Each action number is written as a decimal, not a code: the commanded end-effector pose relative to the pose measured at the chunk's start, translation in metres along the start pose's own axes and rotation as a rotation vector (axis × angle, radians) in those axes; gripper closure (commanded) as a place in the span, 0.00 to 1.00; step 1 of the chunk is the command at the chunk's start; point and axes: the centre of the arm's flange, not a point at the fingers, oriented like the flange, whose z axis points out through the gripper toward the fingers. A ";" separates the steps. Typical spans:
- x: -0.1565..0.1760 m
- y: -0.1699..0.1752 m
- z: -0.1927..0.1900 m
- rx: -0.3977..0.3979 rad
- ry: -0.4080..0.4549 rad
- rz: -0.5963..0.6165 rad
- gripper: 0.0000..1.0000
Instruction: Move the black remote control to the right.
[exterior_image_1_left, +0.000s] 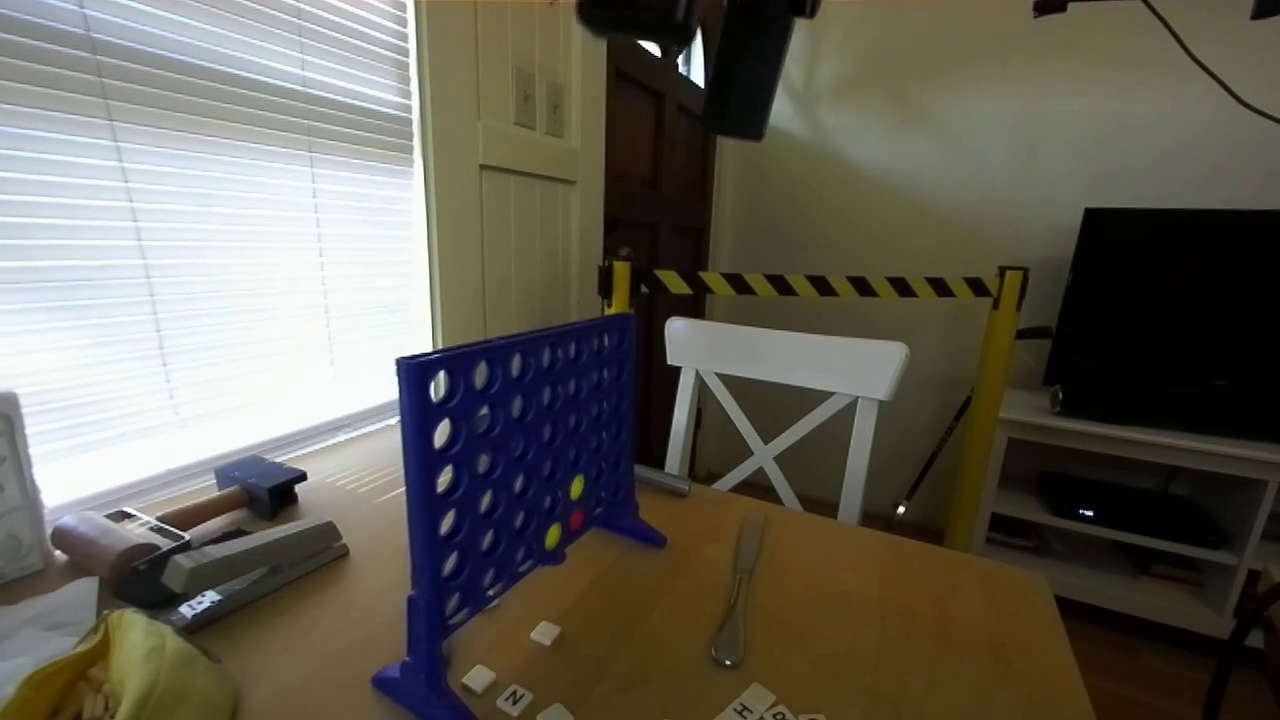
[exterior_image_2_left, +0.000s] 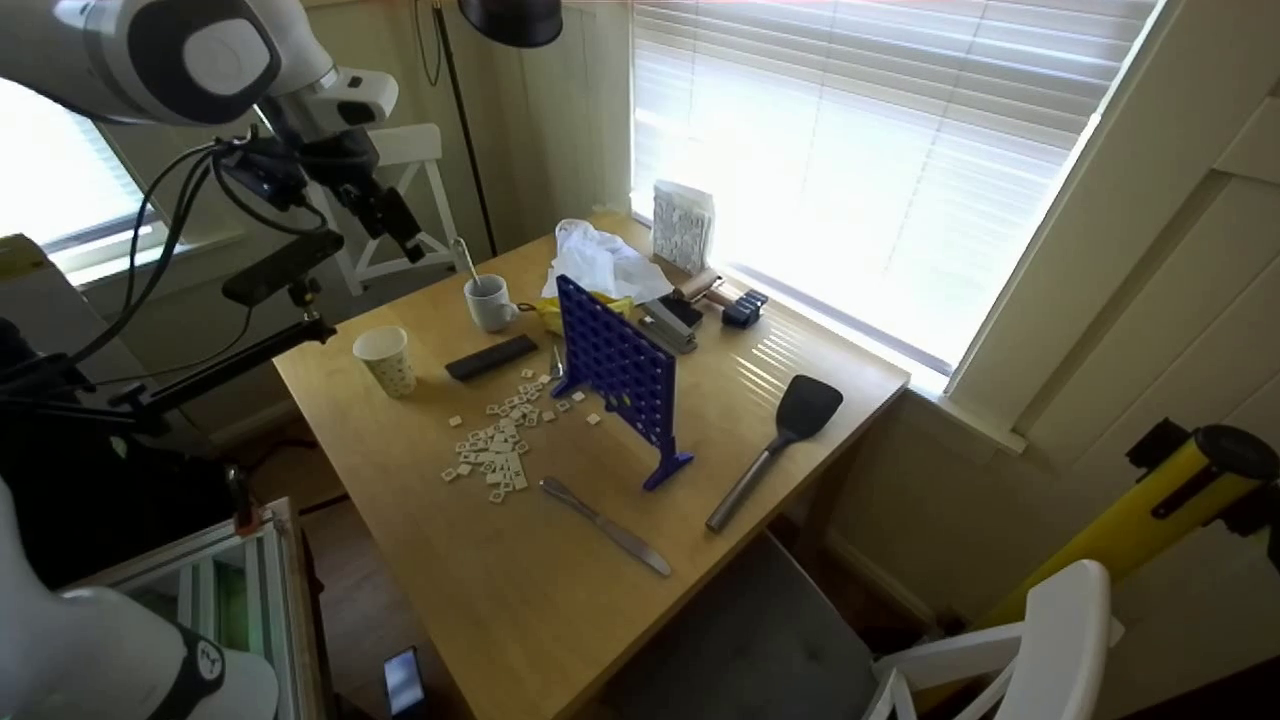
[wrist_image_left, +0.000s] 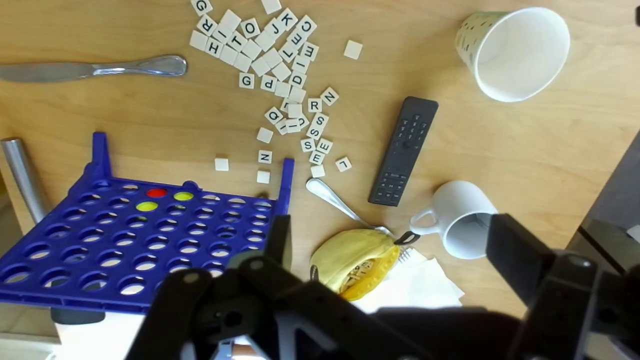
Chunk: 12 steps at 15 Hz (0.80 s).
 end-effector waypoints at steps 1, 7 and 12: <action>0.022 0.006 0.024 0.011 0.063 0.057 0.00; 0.053 0.028 0.058 0.117 0.117 0.246 0.00; 0.041 0.028 0.081 0.259 0.046 0.193 0.00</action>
